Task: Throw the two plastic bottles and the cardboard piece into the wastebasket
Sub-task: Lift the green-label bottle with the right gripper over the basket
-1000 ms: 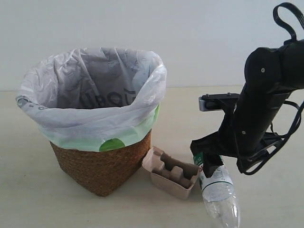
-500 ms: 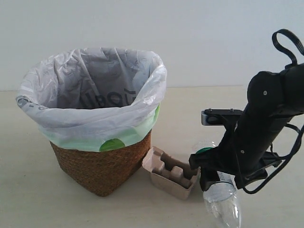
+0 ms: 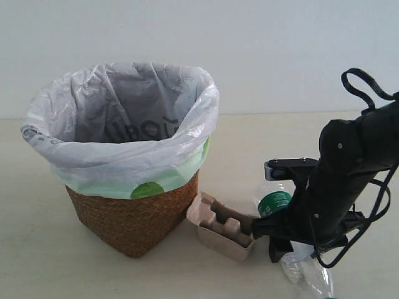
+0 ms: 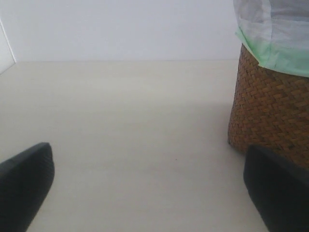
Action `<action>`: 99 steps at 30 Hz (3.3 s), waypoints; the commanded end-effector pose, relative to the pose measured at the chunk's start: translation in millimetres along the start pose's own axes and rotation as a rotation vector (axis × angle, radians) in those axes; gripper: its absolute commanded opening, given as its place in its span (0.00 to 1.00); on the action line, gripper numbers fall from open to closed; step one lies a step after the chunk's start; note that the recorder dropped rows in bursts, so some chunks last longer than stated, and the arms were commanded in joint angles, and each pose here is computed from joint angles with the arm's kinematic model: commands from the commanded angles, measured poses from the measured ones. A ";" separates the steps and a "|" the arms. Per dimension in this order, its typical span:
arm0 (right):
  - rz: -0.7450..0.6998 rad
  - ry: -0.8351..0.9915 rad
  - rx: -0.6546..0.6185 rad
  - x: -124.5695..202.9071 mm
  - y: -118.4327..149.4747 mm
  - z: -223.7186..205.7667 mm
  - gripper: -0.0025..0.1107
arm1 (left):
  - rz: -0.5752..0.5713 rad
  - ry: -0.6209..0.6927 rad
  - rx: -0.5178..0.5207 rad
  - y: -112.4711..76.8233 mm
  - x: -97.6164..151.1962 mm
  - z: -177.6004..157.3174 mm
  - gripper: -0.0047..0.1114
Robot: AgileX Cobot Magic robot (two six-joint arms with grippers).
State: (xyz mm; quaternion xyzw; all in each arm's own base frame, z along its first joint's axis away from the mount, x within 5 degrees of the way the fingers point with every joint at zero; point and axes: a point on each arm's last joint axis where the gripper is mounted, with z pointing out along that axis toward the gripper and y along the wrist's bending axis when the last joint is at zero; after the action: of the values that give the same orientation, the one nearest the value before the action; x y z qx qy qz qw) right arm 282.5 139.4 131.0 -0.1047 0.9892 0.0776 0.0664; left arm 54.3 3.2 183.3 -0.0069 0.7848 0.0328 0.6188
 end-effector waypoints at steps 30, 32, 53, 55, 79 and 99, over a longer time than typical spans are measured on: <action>0.008 -0.567 -0.009 -33.6 -19.7 -224.8 0.02 | -0.009 -0.015 0.007 -0.3 -2.1 -0.6 0.97; -0.114 -0.599 -0.271 -33.7 20.1 -242.8 0.02 | -0.009 -0.015 0.007 -0.3 -2.1 -0.6 0.97; 0.095 -0.593 0.696 -33.8 -41.4 -297.5 0.02 | -0.009 -0.015 0.007 -0.3 -2.1 -0.6 0.97; 0.105 -0.600 0.702 -33.9 -42.0 -298.2 0.02 | -0.009 -0.015 0.007 -0.3 -2.1 -0.6 0.97; -0.181 -0.651 -0.473 -60.0 68.1 -265.3 0.02 | -0.009 -0.015 0.007 -0.3 -2.1 -0.6 0.97; -0.048 -0.651 -0.033 -65.9 29.4 -256.0 0.02 | -0.009 -0.015 0.007 -0.3 -2.1 -0.6 0.97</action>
State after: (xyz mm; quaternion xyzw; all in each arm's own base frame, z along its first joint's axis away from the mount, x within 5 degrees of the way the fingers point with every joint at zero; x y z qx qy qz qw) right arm 310.4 108.7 386.1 -0.0568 0.9362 -0.0398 0.3446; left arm 54.3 3.2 183.3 -0.0069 0.7848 0.0328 0.6188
